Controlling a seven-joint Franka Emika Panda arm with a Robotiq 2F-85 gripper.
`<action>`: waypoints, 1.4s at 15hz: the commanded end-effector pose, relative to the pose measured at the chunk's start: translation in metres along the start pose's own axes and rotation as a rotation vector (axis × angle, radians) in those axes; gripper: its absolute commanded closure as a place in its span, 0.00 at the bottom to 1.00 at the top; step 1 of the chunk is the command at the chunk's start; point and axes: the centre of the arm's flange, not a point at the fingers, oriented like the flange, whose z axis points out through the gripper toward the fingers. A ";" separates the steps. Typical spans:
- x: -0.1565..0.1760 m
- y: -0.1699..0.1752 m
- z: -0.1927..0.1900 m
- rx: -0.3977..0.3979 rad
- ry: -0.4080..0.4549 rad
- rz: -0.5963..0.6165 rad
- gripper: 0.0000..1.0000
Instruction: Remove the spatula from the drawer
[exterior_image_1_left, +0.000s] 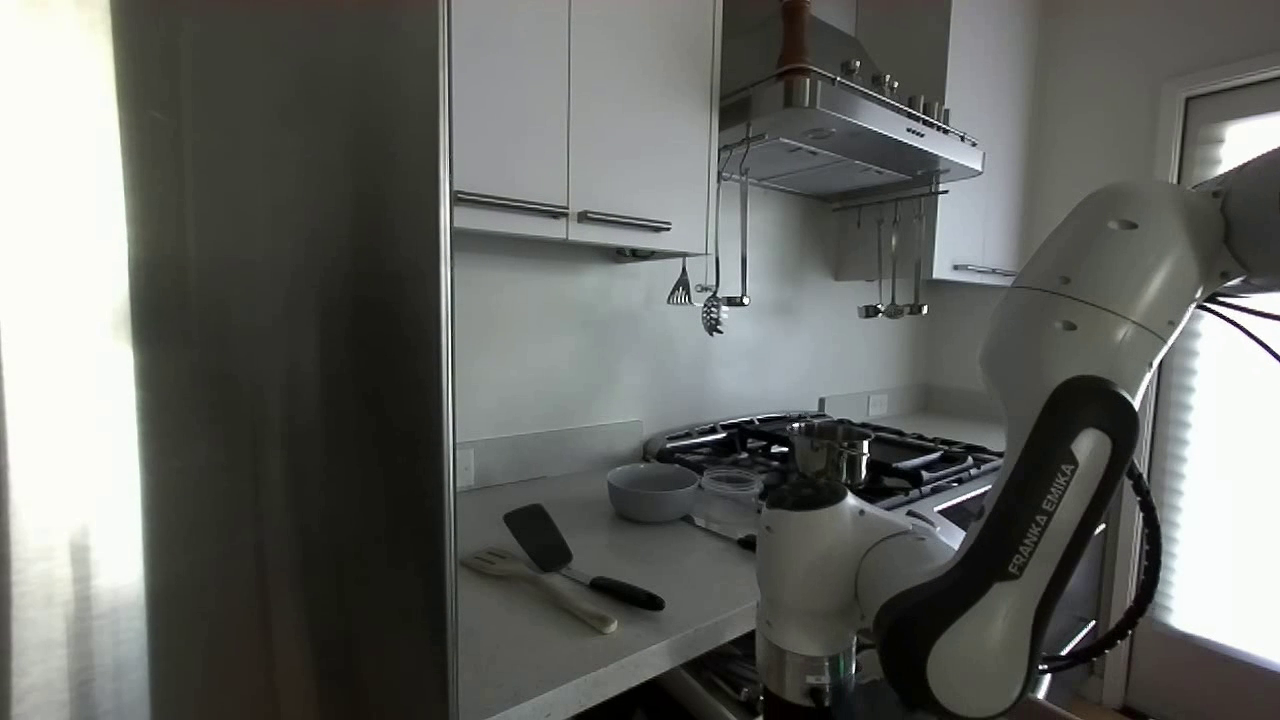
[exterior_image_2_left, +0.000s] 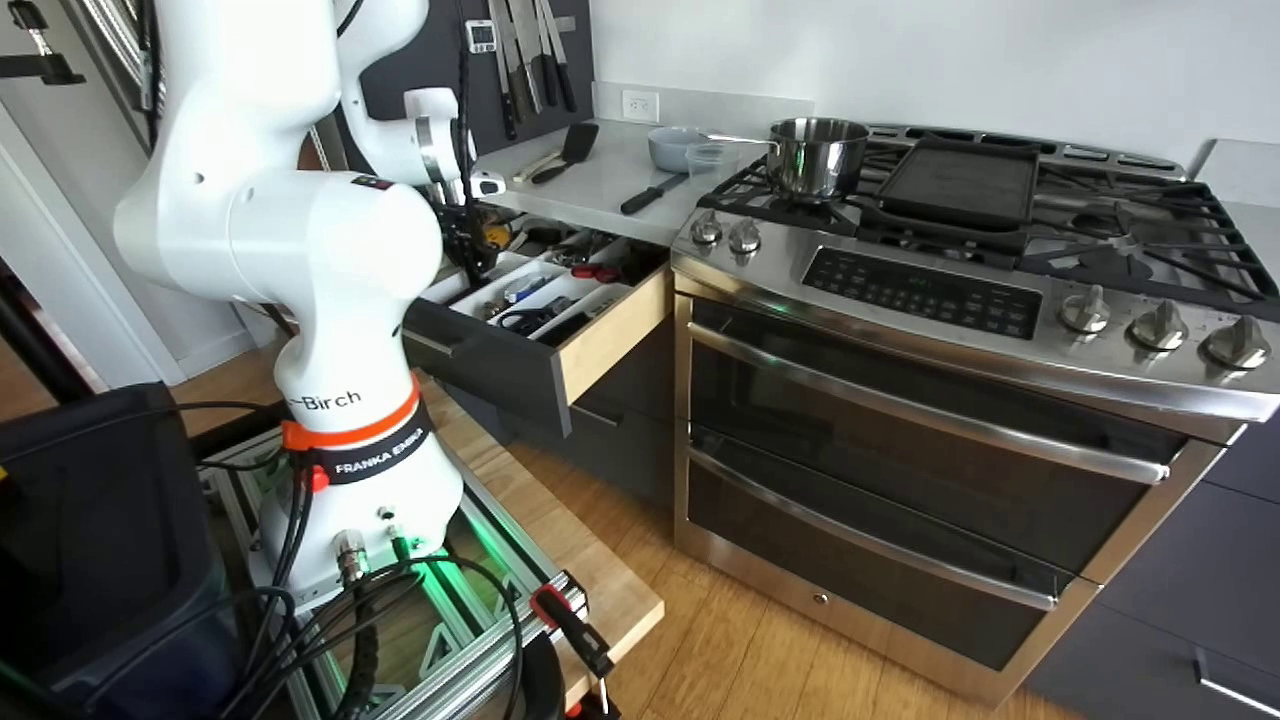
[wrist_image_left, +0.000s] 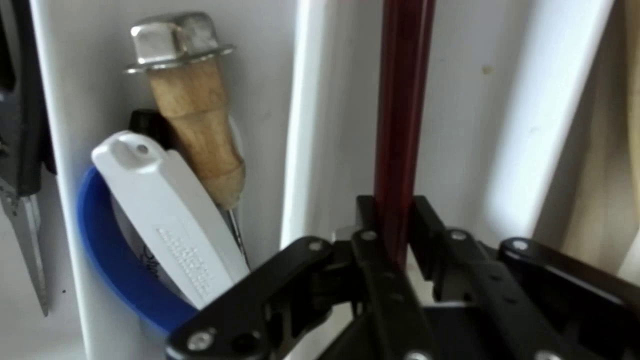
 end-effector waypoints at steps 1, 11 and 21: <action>0.002 0.006 -0.041 -0.037 -0.044 -0.026 0.95; 0.021 0.001 -0.125 -0.010 -0.133 -0.241 0.95; 0.078 0.038 -0.247 -0.028 0.010 -0.108 0.95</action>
